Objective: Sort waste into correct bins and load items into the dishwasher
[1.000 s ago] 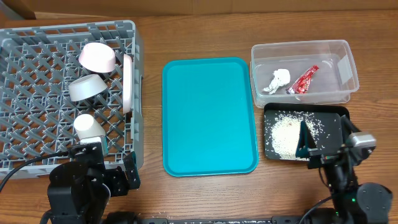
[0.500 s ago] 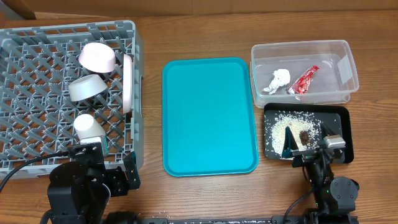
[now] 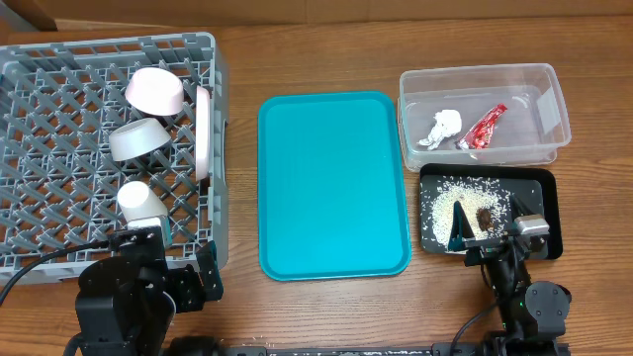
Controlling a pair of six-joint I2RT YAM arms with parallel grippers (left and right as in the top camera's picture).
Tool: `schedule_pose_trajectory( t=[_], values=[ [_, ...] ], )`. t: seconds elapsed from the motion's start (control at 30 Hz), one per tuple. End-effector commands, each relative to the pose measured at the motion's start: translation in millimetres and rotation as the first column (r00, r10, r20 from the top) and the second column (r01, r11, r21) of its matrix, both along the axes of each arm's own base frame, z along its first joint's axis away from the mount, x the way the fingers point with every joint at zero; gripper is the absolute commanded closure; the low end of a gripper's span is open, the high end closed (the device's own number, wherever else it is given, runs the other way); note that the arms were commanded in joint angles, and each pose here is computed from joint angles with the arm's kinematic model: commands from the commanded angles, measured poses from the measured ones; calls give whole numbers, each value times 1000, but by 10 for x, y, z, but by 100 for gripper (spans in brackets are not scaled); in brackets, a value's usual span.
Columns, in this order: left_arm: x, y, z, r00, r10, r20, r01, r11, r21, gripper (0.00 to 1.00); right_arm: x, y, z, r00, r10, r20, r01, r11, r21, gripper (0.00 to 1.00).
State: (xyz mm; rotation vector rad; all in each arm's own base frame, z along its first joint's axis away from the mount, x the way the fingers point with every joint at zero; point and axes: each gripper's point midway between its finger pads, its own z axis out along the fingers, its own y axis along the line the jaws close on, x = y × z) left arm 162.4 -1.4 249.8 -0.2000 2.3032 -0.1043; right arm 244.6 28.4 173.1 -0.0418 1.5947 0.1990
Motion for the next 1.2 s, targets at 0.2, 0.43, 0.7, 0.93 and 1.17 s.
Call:
schedule_pose_trajectory(
  t=[0.2,0.43,0.7,0.93,1.17],
  values=[
    [-12,2,1,1000,8,7,-8,1000,-6,0,-1,6,-12,1000,2,6,-2,1000,0,0],
    [54,82,6,996,36,83,-39,999,30,0,-1,6,-12,1000,2,6,-2,1000,0,0],
    [565,-137,-451,880,-57,471,63,998,4,0,-1,6,-12,1000,2,6,-2,1000,0,0],
    [789,-225,-433,679,-103,727,96,994,51,0,-1,6,-12,1000,2,6,-2,1000,0,0],
    [824,-222,-959,786,-115,608,102,993,56,0,-1,6,-12,1000,2,6,-2,1000,0,0]
  ],
)
